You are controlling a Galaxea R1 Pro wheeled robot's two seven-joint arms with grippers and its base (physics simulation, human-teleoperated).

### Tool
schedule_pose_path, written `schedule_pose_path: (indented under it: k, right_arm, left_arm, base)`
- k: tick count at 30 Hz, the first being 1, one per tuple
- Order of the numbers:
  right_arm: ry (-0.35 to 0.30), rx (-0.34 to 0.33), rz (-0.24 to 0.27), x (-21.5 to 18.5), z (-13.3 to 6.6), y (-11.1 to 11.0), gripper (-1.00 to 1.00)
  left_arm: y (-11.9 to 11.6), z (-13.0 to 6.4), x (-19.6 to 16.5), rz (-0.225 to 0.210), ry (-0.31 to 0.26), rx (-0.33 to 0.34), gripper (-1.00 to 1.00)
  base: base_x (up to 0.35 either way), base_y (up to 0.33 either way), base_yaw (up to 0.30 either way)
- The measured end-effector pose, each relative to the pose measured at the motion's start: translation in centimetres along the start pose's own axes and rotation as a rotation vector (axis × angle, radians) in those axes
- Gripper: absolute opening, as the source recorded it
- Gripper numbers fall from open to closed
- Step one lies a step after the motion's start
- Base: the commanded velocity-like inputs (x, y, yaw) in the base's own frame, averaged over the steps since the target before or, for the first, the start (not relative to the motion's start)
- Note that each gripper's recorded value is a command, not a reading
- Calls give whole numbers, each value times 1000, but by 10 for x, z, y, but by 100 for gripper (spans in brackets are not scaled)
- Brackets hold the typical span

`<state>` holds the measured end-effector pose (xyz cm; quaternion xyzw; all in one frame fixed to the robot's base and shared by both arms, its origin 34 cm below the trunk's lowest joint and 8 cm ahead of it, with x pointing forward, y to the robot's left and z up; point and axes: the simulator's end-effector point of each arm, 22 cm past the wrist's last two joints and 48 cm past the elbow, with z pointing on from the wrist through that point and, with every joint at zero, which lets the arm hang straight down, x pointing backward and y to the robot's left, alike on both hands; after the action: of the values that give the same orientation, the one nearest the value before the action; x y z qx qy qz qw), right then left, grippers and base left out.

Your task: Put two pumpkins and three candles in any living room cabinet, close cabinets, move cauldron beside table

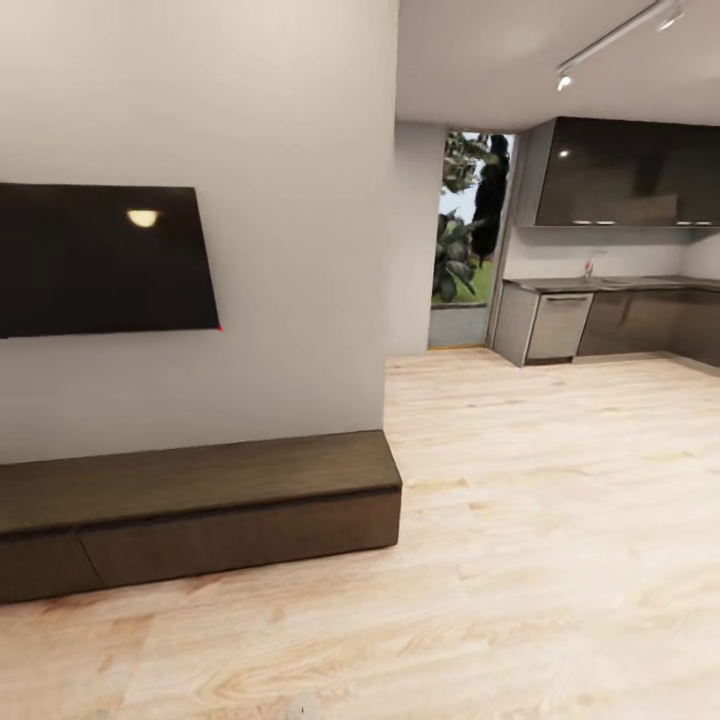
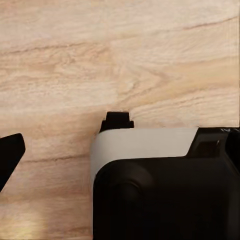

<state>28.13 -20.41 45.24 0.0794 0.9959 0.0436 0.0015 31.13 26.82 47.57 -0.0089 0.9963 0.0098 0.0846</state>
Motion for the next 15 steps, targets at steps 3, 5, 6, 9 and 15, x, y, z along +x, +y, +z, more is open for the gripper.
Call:
schedule_pose_path:
  k: [3, 5, 6, 9, 15]
  right_arm:
    - [-17, -6, 3, -35, -9, 3, 100]
    - [-25, -4, 4, -47, -12, 2, 100]
    - [-27, -4, 4, -49, -13, 1, 100]
    - [-32, -2, 4, -55, -15, 0, 100]
    - [-68, -2, -1, -64, -16, 1, 100]
  left_arm:
    - [6, -8, -30, 0, -55, -24, 100]
    - [9, -10, -41, -1, -84, -38, 100]
    - [10, -11, -45, -1, -96, -41, 100]
    - [14, -14, -61, -1, -157, -53, 100]
    - [18, -12, -64, -1, -218, -64, 100]
  base:
    - [0, 0, 292]
    - [0, 0, 292]
    - [0, 0, 292]
    - [0, 0, 292]
    - [-1, 0, 292]
